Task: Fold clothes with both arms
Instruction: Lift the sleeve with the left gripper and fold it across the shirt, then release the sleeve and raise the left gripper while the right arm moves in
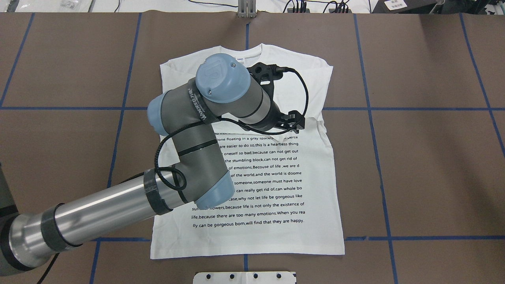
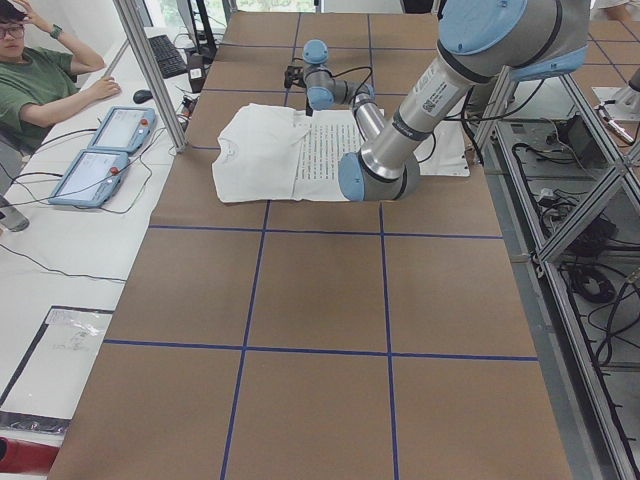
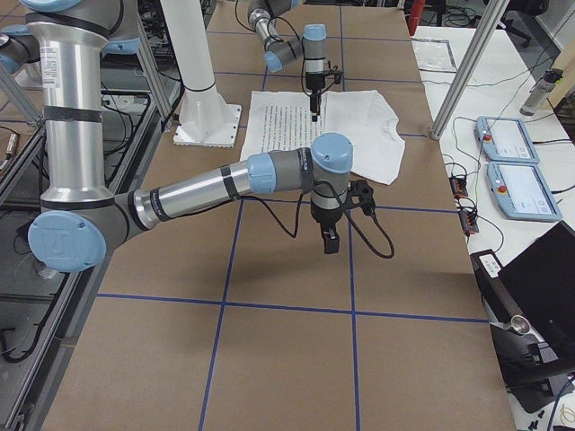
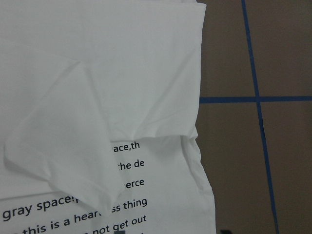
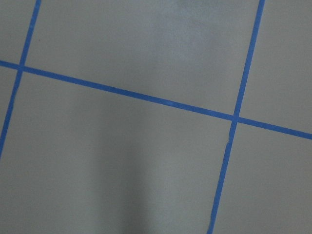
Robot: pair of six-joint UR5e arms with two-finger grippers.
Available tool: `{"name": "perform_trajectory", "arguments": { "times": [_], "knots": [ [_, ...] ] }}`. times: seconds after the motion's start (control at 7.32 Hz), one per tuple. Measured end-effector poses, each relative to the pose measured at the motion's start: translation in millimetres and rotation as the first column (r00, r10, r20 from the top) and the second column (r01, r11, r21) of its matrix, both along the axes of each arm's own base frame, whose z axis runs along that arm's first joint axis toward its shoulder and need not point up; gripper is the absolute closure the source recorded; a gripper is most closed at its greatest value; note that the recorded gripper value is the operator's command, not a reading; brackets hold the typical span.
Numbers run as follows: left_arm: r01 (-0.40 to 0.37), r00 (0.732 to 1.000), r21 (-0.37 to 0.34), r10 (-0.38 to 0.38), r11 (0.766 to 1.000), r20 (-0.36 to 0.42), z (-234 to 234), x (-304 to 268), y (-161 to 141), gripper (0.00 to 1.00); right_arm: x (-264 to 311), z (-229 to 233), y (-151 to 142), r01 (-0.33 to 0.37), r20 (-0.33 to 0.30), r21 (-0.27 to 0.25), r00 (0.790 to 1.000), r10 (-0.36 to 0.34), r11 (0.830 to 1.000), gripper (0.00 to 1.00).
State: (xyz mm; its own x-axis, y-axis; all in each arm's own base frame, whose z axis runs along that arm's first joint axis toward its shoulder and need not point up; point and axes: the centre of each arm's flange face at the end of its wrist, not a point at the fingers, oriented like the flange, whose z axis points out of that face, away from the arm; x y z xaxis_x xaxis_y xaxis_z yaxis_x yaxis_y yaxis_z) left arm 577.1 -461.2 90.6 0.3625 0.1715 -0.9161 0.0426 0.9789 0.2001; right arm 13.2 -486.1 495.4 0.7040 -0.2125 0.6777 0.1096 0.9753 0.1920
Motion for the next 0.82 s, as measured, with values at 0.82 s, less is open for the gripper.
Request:
{"name": "perform_trajectory", "arguments": {
  "times": [0.82],
  "knots": [
    [-0.063,0.977,0.214,0.017,0.975,0.211,119,-185,-48,0.0,-306,-206,-46,-0.069,-0.042,-0.008,0.997,0.069,0.998,0.0]
  ]
}}
